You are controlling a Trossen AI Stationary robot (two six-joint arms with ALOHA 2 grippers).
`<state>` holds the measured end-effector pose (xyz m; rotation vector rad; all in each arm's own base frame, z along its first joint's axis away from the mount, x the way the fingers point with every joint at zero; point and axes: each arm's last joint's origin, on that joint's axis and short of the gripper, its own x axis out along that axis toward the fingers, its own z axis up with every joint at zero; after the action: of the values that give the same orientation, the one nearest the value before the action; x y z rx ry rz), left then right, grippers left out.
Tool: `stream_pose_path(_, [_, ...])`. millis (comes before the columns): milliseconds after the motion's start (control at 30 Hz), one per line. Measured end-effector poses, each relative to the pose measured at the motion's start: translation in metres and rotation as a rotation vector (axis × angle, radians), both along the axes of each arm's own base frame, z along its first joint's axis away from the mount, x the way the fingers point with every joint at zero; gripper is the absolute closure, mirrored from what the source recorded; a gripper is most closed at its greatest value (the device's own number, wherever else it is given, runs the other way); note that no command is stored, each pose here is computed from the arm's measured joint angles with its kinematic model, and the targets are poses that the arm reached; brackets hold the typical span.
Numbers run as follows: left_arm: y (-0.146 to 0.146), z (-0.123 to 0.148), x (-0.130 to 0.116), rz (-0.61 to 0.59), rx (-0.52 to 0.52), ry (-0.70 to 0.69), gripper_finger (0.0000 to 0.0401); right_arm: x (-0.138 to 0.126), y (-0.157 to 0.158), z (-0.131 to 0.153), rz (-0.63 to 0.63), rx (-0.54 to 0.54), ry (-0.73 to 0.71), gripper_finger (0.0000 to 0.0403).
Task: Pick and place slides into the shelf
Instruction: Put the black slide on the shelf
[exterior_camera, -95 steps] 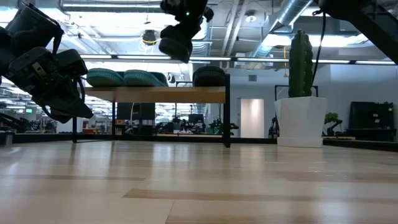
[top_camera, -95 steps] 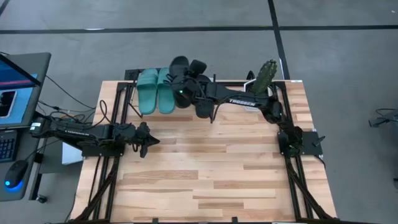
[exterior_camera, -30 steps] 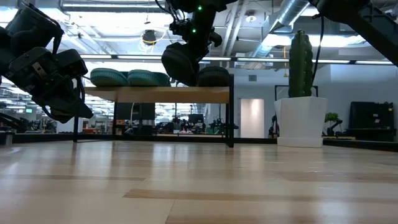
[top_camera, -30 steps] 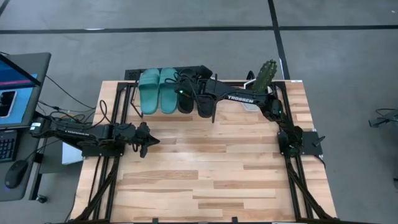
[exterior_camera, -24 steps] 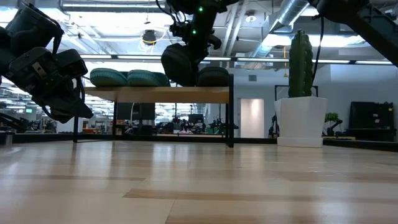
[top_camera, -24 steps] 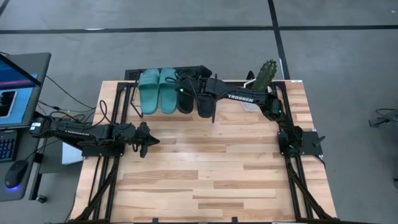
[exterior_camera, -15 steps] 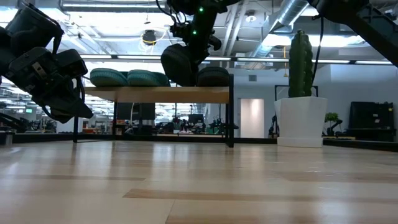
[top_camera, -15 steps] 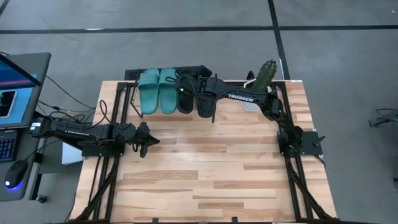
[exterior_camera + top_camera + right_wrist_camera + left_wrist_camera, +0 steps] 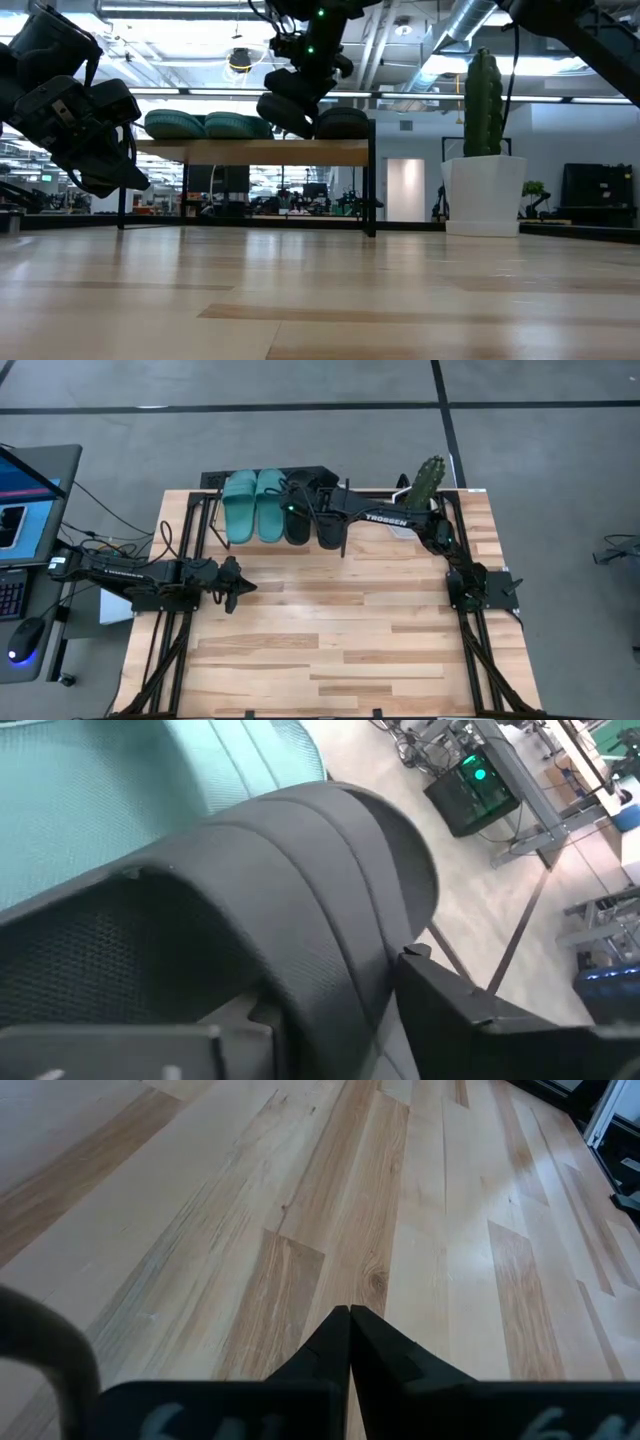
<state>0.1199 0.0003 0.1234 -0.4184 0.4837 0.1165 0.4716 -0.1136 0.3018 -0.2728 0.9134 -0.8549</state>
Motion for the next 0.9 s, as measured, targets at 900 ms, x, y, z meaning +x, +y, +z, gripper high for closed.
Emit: stream_pose_path(900, [0.000, 0.000, 0.000, 0.000, 0.000, 0.000, 0.0401, 0.001, 0.047, 0.037, 0.133, -0.079, -0.011, 0.0195])
